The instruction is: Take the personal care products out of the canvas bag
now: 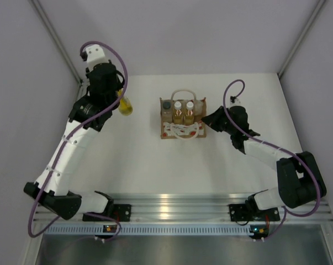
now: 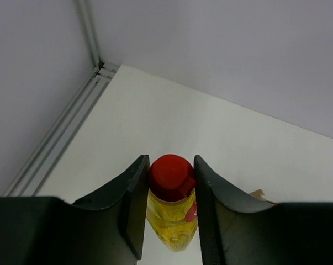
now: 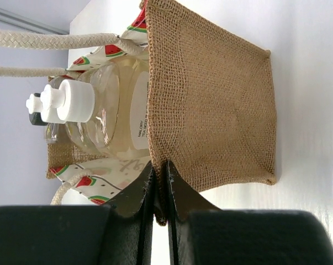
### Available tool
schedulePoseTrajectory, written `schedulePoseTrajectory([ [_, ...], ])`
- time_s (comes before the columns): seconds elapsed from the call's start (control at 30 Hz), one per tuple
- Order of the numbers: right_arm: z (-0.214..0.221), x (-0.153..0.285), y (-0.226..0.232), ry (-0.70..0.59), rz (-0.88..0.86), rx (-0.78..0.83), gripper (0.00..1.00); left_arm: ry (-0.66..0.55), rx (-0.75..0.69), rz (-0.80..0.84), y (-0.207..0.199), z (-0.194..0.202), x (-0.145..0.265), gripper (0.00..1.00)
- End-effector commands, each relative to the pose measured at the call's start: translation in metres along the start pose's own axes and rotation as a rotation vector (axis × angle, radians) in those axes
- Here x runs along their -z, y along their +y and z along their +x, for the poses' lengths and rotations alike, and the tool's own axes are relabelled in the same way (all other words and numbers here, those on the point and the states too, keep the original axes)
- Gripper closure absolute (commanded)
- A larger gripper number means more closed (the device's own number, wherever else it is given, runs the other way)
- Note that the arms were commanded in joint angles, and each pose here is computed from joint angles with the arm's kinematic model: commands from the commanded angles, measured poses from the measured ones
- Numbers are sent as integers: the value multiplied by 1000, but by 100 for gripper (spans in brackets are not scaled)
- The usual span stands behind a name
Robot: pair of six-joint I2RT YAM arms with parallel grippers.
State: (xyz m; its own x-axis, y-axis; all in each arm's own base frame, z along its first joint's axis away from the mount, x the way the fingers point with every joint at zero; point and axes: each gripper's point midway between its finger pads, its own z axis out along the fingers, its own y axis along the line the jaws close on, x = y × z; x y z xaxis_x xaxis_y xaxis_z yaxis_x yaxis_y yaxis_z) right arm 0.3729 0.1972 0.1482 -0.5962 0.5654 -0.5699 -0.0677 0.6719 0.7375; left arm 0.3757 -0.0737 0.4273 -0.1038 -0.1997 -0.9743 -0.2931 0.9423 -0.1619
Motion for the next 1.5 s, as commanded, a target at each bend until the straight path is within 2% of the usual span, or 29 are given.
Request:
schedulePoseTrajectory([
  [0.0,-7,2,22,2,-56,23,100,-104,231,-2,22,-26,-4,100],
  [0.03,-6,1,22,4,-56,24,100,-75,207,-34,30,-5,-14,100],
  [0.07,-6,1,22,5,-57,24,100,-99,222,-53,39,-6,-18,100],
  [0.17,-5,1,21,8,-53,31,100,-81,209,-112,59,23,-30,100],
  [0.5,0,-2,15,20,-45,32,100,-129,178,-158,78,81,-49,100],
  [1.03,2,0,16,29,-57,37,100,-62,70,-155,75,132,-71,100],
  [1.47,-1,9,26,19,-88,36,100,-12,24,-199,80,151,-78,100],
])
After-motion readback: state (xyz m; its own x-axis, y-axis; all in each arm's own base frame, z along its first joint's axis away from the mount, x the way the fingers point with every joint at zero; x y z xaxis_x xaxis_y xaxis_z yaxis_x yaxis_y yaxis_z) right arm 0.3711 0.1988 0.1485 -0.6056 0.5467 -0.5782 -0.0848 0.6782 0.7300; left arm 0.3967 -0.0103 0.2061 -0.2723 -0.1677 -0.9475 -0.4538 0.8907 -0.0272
